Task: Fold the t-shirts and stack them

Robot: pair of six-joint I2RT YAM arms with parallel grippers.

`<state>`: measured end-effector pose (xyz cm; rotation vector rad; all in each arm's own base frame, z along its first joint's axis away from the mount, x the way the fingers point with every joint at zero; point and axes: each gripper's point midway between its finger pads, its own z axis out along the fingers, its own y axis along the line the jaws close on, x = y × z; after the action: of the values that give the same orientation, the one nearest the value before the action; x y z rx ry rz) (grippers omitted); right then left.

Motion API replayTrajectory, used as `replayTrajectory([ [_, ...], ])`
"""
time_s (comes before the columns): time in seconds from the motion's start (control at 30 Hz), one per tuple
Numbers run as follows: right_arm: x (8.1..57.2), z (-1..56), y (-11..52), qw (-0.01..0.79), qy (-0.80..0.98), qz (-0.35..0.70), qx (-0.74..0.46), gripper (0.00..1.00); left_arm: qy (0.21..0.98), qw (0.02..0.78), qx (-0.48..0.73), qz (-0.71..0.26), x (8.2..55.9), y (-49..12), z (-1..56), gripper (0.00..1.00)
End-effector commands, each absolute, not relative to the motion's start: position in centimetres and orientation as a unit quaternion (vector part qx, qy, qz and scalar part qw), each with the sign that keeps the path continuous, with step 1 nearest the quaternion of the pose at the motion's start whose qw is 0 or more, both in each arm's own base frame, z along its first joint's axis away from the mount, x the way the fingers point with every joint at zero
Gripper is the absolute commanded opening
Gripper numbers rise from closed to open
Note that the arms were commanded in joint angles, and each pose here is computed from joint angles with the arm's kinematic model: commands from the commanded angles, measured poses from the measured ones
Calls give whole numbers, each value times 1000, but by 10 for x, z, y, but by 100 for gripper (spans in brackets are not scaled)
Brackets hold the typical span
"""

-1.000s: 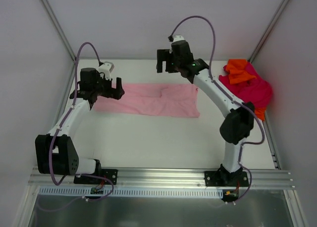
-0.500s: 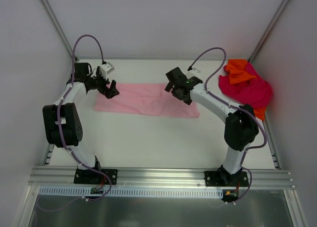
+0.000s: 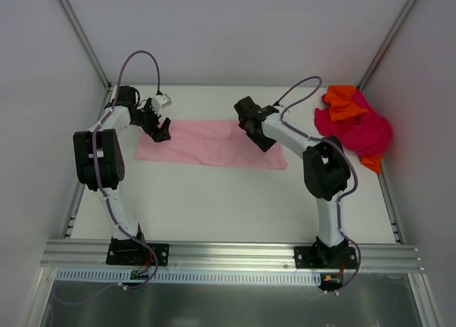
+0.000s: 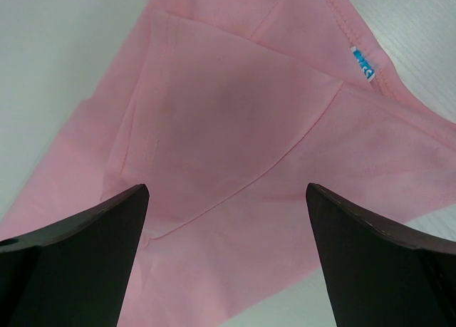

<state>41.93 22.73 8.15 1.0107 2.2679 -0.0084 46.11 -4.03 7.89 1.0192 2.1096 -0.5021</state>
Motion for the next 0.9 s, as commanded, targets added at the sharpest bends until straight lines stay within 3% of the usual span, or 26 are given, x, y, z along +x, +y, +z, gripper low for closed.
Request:
replayTrajectory([
  [0.0,432,99,223,346,842,9,413,100,821,329,429,-185,449,-45,72,99],
  [0.43,426,117,212,356,838,45,411,100,871,213,430,-107,439,-33,14,99],
  [0.87,448,79,226,345,857,7,384,100,936,145,300,-117,385,-30,0,98],
])
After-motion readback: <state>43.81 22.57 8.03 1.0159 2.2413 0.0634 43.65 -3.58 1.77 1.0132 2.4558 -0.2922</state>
